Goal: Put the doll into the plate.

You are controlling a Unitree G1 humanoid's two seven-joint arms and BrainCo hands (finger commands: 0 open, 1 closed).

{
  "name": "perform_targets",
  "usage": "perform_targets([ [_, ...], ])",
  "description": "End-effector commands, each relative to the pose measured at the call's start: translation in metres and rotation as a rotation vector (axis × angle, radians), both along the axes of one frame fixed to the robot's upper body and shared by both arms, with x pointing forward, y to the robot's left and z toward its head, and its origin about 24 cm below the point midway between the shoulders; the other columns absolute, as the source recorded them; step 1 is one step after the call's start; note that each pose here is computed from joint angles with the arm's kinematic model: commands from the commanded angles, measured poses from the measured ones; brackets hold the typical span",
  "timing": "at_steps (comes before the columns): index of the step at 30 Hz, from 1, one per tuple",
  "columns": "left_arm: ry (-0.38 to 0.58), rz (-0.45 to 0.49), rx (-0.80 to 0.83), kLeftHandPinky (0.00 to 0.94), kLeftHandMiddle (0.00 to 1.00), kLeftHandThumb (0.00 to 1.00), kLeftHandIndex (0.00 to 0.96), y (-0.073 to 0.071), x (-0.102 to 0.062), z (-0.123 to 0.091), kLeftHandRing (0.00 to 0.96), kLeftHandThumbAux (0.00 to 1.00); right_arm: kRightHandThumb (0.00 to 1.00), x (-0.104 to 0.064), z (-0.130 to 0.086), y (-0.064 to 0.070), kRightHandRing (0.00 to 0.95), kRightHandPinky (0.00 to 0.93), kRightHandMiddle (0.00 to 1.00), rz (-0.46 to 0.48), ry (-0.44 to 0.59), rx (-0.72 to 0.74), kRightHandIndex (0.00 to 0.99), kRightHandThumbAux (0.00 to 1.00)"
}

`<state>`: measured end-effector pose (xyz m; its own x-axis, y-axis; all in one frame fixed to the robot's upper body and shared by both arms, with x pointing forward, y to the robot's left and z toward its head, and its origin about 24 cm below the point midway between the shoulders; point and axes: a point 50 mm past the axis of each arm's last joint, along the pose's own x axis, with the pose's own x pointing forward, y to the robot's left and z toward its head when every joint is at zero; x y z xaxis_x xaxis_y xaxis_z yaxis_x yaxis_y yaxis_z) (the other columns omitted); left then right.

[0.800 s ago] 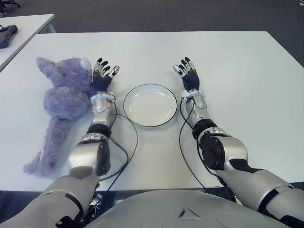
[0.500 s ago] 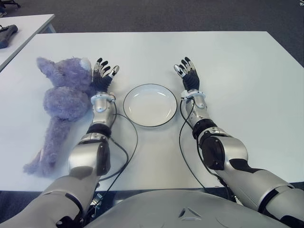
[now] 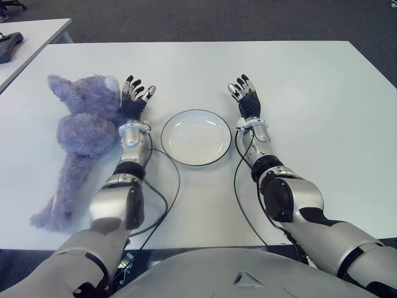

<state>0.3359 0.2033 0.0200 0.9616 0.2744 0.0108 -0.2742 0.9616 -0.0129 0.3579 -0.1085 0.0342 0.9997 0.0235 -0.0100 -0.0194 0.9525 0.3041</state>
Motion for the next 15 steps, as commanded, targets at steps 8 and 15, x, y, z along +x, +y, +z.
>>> perform_targets([
  [8, 0.413, -0.002, -0.038, 0.115, 0.105, 0.030, 0.046, -0.008, -0.078, -0.098, 0.108, 0.712, 0.118, -0.076, -0.098, 0.034, 0.030, 0.066, 0.029, 0.017, 0.448, 0.102, 0.000, 0.690],
  [15, 0.304, -0.029, 0.006, 0.104, 0.087, 0.034, 0.025, -0.005, -0.056, -0.075, 0.090, 0.729, 0.120, -0.077, -0.099, 0.034, 0.032, 0.067, 0.031, 0.025, 0.461, 0.101, 0.000, 0.680],
])
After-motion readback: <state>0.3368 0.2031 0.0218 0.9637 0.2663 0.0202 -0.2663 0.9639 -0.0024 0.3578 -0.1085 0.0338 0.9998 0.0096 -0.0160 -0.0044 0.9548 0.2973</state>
